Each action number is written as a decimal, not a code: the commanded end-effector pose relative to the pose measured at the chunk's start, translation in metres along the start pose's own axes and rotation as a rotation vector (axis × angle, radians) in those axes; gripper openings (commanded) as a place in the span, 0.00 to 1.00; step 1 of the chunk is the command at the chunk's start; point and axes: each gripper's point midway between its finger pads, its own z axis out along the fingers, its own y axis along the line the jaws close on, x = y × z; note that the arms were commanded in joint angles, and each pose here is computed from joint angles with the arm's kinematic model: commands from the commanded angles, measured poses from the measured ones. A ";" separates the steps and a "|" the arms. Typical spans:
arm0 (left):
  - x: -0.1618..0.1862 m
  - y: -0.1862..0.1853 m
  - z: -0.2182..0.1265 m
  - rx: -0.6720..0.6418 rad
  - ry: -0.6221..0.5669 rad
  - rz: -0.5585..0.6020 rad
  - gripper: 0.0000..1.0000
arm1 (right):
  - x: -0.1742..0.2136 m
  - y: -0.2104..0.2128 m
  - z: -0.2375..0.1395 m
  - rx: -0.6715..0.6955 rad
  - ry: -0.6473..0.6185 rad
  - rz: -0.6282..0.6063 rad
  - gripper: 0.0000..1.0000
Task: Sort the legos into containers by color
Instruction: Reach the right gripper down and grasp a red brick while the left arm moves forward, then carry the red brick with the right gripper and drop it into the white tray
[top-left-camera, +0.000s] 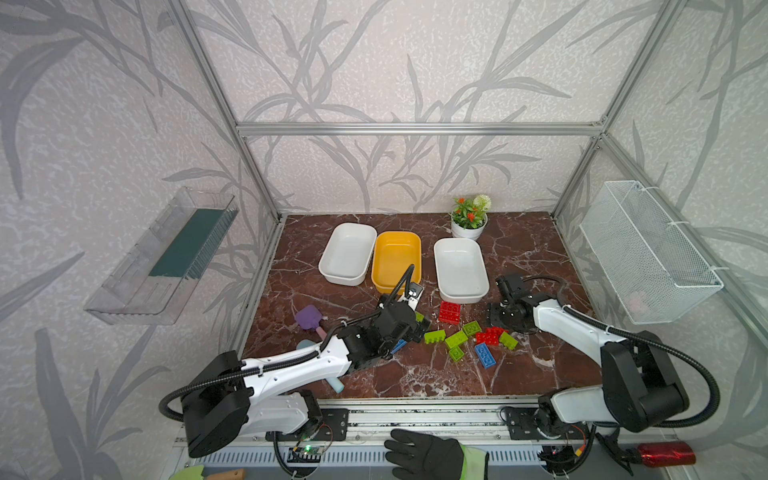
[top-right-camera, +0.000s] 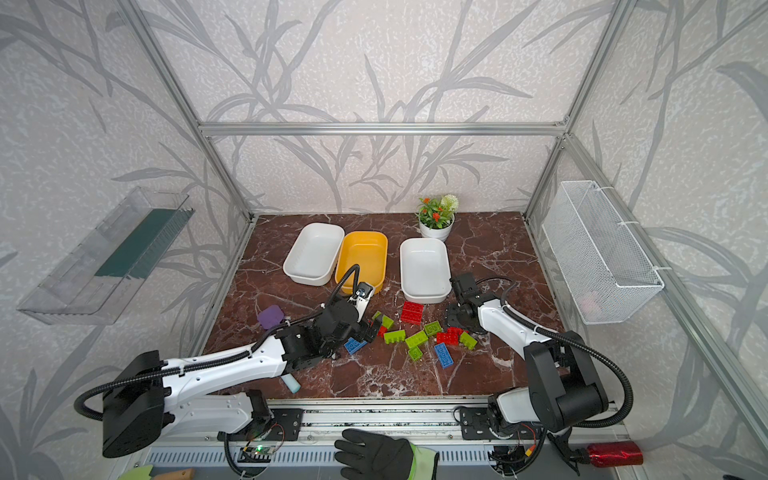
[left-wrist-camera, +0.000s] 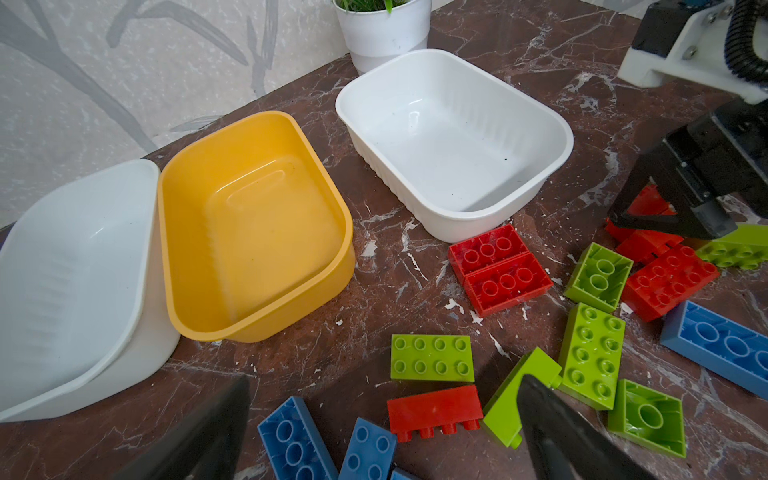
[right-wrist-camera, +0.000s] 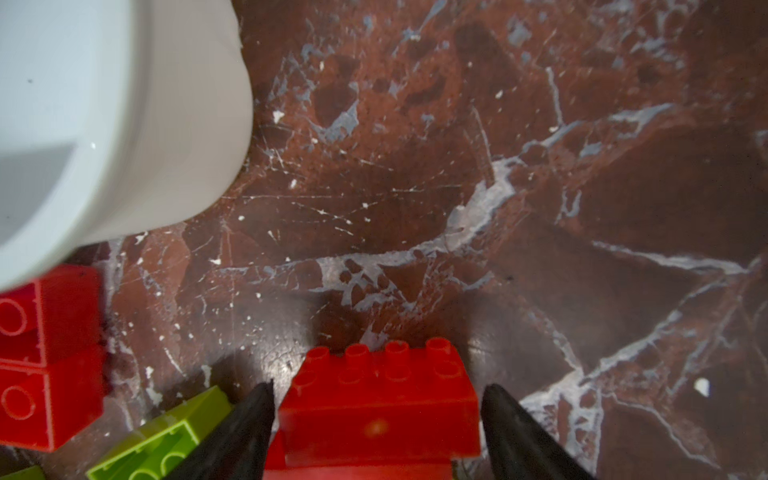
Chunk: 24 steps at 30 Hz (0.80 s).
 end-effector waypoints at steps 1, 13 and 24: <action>0.002 0.001 -0.002 -0.004 -0.001 0.016 0.99 | -0.009 0.003 0.001 0.008 -0.012 -0.002 0.77; 0.005 0.004 -0.001 -0.024 0.011 0.023 0.99 | -0.014 0.002 -0.002 0.031 -0.013 -0.034 0.52; 0.014 0.006 -0.002 -0.029 0.022 -0.012 0.99 | -0.042 0.012 -0.059 -0.041 -0.135 -0.047 0.48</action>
